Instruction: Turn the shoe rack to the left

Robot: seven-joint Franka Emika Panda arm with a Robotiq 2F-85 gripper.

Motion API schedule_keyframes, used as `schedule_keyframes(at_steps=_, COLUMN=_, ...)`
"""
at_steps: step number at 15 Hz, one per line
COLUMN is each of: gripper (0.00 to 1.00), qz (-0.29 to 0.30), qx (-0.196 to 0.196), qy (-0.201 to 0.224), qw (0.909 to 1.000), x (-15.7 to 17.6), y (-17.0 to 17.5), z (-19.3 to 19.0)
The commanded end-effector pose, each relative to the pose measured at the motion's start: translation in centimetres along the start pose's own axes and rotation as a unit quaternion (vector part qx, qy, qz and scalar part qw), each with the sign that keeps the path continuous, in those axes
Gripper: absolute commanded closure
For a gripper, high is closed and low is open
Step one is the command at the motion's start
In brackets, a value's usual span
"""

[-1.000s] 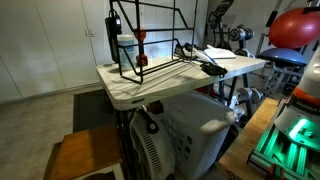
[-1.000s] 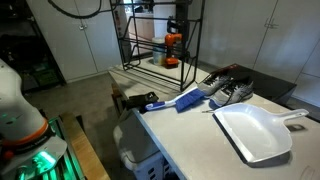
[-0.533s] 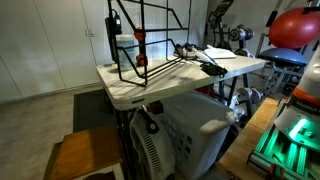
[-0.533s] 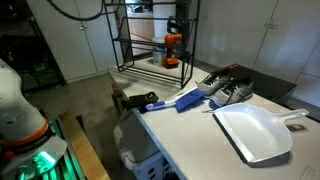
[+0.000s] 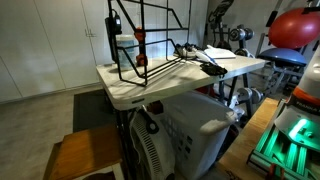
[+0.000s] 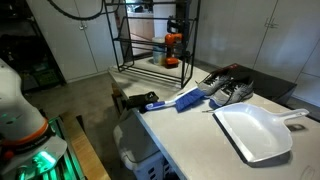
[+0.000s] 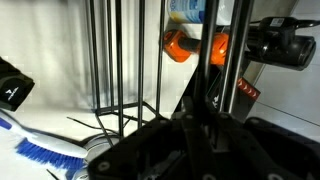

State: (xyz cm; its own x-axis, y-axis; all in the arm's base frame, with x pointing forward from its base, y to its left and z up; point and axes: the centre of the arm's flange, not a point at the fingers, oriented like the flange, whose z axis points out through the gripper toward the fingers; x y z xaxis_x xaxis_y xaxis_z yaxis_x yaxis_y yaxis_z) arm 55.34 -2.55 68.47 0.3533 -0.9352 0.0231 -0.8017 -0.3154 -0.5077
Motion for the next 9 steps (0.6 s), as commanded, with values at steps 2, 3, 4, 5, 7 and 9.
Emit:
schedule_keyframes(at_steps=2, gripper=0.97, qz=-0.003, qx=0.033, qy=0.004, qw=0.9995, x=1.0, y=-1.7, z=-0.5)
schedule_keyframes(at_steps=3, gripper=0.97, qz=-0.003, qx=0.036, qy=0.007, qw=0.9993, x=1.2, y=-1.9, z=-0.5)
schedule_keyframes(at_steps=4, gripper=0.97, qz=-0.013, qx=0.052, qy=0.008, qw=0.9985, x=1.3, y=-2.2, z=-0.5)
schedule_keyframes(at_steps=5, gripper=0.97, qz=-0.014, qx=0.066, qy=0.013, qw=0.9976, x=1.3, y=-2.5, z=-0.5)
schedule_keyframes(at_steps=7, gripper=0.97, qz=-0.021, qx=0.089, qy=0.016, qw=0.9957, x=1.5, y=-3.3, z=-0.1)
schedule_keyframes(at_steps=9, gripper=0.97, qz=-0.037, qx=0.115, qy=0.017, qw=0.9925, x=1.3, y=-3.9, z=0.2)
